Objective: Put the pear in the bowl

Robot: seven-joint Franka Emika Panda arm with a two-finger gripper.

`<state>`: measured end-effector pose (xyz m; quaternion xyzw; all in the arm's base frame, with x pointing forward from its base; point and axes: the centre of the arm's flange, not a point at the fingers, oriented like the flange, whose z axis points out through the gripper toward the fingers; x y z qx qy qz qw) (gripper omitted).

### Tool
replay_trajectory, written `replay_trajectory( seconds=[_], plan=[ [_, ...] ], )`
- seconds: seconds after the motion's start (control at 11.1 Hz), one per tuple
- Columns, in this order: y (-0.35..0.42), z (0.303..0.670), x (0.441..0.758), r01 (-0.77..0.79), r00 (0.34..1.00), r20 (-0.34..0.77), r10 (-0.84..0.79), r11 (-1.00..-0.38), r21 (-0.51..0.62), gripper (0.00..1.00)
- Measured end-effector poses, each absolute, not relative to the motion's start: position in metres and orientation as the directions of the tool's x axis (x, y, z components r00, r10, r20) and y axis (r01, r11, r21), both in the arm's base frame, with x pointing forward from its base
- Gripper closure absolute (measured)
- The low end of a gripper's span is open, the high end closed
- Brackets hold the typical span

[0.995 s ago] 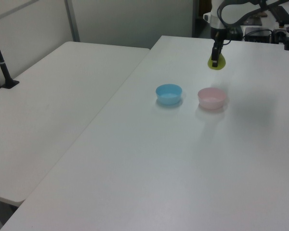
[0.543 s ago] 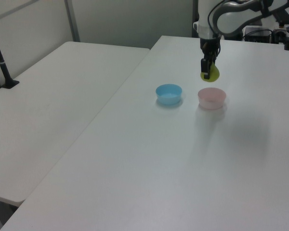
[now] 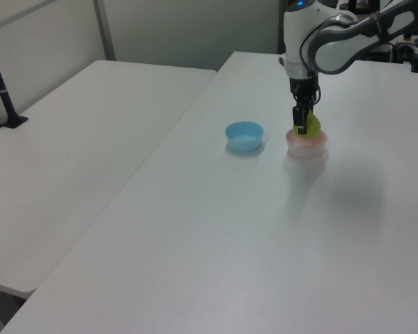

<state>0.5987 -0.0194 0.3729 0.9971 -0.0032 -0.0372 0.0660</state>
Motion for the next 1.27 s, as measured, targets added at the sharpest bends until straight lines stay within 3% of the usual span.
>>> replay_trajectory(
  seconds=[0.54, 0.72, 1.0, 1.27],
  plan=[
    [-0.016, 0.345, 0.601, 0.009, 0.996, -0.086, -0.002, -0.992, 0.129, 0.23],
    [-0.016, 0.349, 0.602, 0.008, 0.997, -0.078, -0.002, -0.992, 0.129, 0.00],
    [-0.012, 0.382, 0.605, 0.008, 0.999, -0.041, 0.002, -0.991, 0.131, 0.00],
    [0.009, 0.450, 0.607, 0.024, 1.000, -0.011, 0.023, -0.990, 0.138, 0.00]
  ],
)
